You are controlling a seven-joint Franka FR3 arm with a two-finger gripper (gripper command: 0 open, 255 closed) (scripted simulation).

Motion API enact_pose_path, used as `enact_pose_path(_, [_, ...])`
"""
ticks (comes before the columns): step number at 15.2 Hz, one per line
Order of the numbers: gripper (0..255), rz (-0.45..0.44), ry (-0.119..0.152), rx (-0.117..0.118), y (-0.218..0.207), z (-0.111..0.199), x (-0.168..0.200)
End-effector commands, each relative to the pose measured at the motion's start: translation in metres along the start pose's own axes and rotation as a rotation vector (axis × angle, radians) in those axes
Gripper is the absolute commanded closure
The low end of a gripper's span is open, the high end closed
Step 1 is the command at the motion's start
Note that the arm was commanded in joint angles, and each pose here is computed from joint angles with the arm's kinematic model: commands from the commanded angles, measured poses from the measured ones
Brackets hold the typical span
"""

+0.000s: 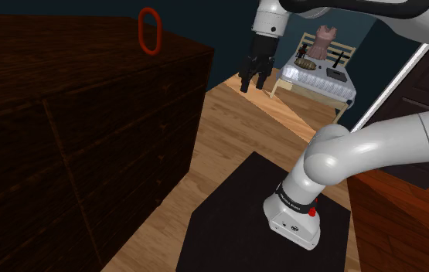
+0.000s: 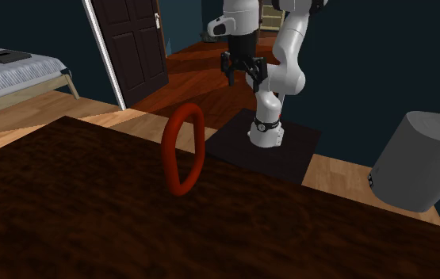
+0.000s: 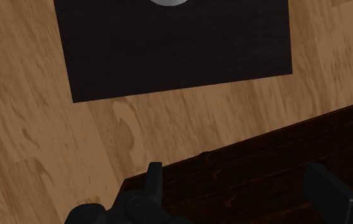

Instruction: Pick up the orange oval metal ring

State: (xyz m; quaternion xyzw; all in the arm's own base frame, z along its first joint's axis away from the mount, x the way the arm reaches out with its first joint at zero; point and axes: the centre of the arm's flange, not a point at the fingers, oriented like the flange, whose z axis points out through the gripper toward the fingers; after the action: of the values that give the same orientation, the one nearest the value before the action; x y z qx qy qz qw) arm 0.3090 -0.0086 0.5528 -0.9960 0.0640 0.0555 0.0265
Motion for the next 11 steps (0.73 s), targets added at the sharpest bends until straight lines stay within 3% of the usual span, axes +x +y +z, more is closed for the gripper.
enact_pose_path(1, [0, 0.000, 0.000, 0.000, 0.000, 0.000, 0.000])
enact_pose_path(11, [0, -0.108, 0.121, -0.012, -0.039, -0.046, 0.099])
